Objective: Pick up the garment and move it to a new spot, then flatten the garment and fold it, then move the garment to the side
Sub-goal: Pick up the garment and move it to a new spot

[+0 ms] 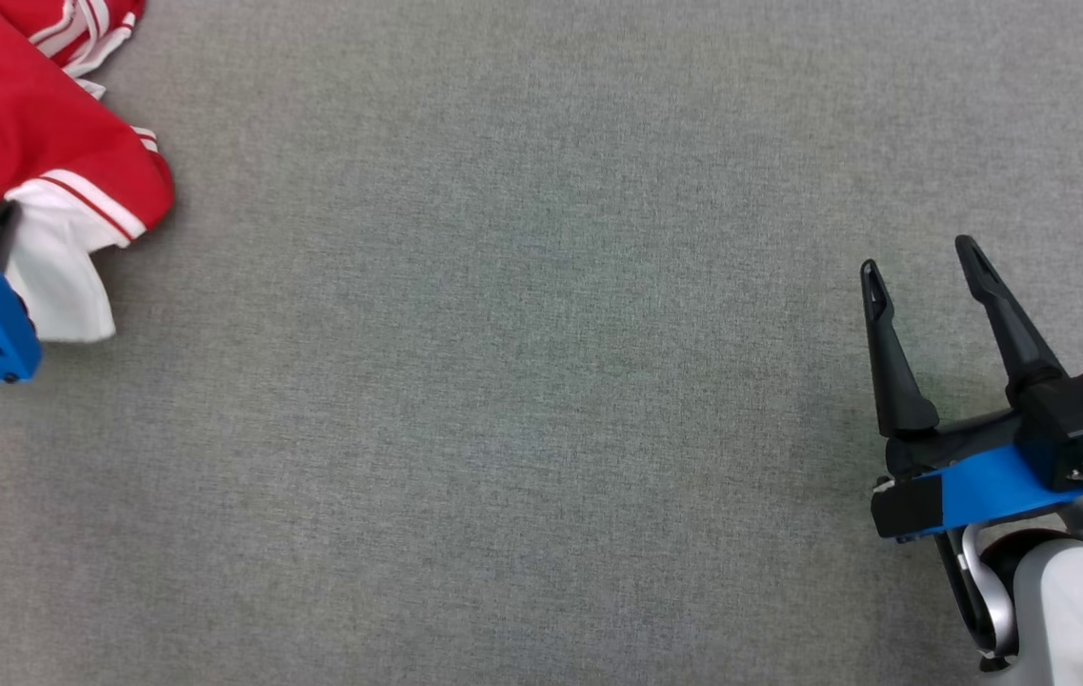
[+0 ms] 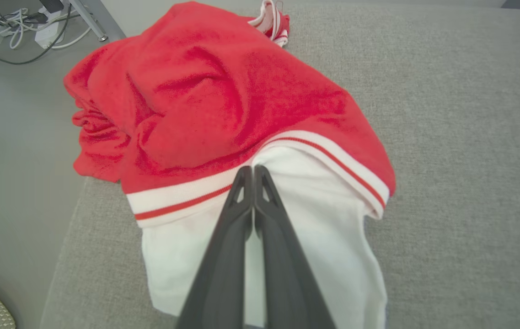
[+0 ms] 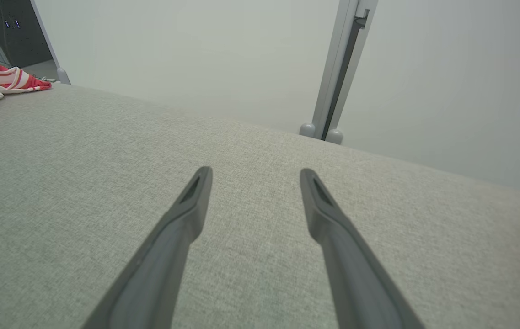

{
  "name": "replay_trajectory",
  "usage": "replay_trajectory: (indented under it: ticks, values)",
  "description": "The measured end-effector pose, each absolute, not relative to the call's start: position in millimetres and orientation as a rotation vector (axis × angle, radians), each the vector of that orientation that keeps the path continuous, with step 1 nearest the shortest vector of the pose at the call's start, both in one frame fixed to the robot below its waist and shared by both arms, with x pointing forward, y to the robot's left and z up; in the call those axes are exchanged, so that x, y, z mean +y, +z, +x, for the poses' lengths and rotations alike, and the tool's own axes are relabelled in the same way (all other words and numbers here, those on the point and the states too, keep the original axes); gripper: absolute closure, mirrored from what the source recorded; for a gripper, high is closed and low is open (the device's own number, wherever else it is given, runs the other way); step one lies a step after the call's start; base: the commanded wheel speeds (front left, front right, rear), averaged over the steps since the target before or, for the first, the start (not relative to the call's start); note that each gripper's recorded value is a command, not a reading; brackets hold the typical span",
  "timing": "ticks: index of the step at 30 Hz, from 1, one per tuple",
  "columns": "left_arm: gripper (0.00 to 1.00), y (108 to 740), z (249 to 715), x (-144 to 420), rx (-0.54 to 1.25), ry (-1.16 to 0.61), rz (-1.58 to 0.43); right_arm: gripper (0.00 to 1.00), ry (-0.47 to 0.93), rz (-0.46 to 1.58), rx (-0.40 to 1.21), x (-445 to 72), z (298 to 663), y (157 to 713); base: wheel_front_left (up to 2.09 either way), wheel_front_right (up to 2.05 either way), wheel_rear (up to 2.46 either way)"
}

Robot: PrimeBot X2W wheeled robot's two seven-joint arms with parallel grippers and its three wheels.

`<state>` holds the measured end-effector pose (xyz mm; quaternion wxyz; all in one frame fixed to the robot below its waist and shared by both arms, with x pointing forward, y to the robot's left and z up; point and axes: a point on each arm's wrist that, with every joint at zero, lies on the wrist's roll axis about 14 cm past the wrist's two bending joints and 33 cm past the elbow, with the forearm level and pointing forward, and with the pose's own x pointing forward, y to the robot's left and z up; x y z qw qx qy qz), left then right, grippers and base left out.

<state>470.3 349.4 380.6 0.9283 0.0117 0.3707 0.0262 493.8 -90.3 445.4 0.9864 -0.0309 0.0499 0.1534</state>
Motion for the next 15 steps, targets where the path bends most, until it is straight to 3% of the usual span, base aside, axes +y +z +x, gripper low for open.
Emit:
replay_trajectory:
  ticks: [15]
  values:
    - [1.0, 491.0, 500.2, 341.5, 0.459, -0.055, 0.198, 0.0, 0.299, -0.001, 0.005, -93.4, 480.0, 483.4, 0.0, 0.0, 0.0]
